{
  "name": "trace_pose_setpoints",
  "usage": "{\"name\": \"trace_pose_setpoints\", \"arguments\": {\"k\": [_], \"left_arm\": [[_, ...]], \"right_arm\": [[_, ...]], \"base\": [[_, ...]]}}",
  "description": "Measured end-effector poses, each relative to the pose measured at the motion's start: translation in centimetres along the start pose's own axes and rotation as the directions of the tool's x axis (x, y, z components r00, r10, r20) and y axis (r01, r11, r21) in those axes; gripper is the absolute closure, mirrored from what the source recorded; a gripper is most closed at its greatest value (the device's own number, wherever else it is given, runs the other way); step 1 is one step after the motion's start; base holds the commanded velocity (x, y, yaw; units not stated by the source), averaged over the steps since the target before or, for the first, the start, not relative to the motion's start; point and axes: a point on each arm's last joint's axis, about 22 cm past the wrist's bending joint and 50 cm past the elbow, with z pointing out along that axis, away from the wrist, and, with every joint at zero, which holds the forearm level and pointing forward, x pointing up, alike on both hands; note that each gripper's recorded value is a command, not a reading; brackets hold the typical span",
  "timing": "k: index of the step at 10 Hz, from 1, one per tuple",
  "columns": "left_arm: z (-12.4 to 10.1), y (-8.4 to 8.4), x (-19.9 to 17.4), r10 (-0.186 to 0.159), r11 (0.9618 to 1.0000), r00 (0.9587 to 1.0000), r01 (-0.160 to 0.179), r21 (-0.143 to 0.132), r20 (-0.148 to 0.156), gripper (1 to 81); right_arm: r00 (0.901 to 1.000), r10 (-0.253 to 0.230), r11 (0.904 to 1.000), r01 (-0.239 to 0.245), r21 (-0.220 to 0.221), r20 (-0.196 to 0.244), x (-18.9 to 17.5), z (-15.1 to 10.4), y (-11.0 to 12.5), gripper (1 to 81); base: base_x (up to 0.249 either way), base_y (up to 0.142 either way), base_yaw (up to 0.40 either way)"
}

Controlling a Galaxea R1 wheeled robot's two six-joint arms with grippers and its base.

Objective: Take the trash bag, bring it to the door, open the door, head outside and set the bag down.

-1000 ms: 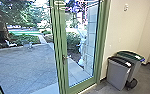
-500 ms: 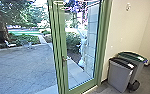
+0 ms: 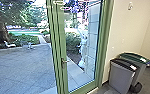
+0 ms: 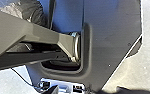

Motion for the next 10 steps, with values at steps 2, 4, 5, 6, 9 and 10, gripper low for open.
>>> {"name": "trace_pose_setpoints", "arguments": {"k": [2,4,5,6,9,10], "left_arm": [[-0.04,-0.23,-0.27,-0.001,1.0000,1.0000,0.001,0.003,0.004,81.1],[0.03,0.08,-0.28,-0.002,1.0000,1.0000,0.002,-0.001,0.001,81.1],[0.01,-0.06,-0.66,-0.003,1.0000,1.0000,0.003,0.001,0.007,81.1],[0.00,-0.10,-0.50,-0.003,1.0000,1.0000,0.003,0.001,0.004,81.1],[0.02,0.01,-0.37,-0.001,1.0000,1.0000,0.001,0.000,0.002,81.1],[0.04,0.09,-0.27,-0.002,1.0000,1.0000,0.002,-0.001,0.001,81.1]], "right_arm": [[1.0000,0.000,1.0000,0.000,0.001,0.002,-0.01,0.03,-0.14,1.0],[1.0000,-0.007,1.0000,0.007,-0.002,-0.005,0.45,-0.02,0.04,1.0],[1.0000,-0.006,1.0000,0.006,-0.001,-0.003,0.34,0.00,-0.01,1.0],[1.0000,-0.008,1.0000,0.008,-0.003,0.000,0.34,-0.02,0.09,1.0],[1.0000,-0.010,0.9999,0.010,-0.004,0.000,0.29,-0.04,0.20,1.0],[0.9999,-0.011,0.9999,0.011,-0.006,0.000,0.33,-0.07,0.31,1.0]], "base": [[0.125,-0.085,0.000],[0.125,-0.084,0.000],[0.125,-0.084,0.000],[0.125,-0.071,0.000],[0.125,-0.021,0.000],[0.110,0.000,0.000]]}}
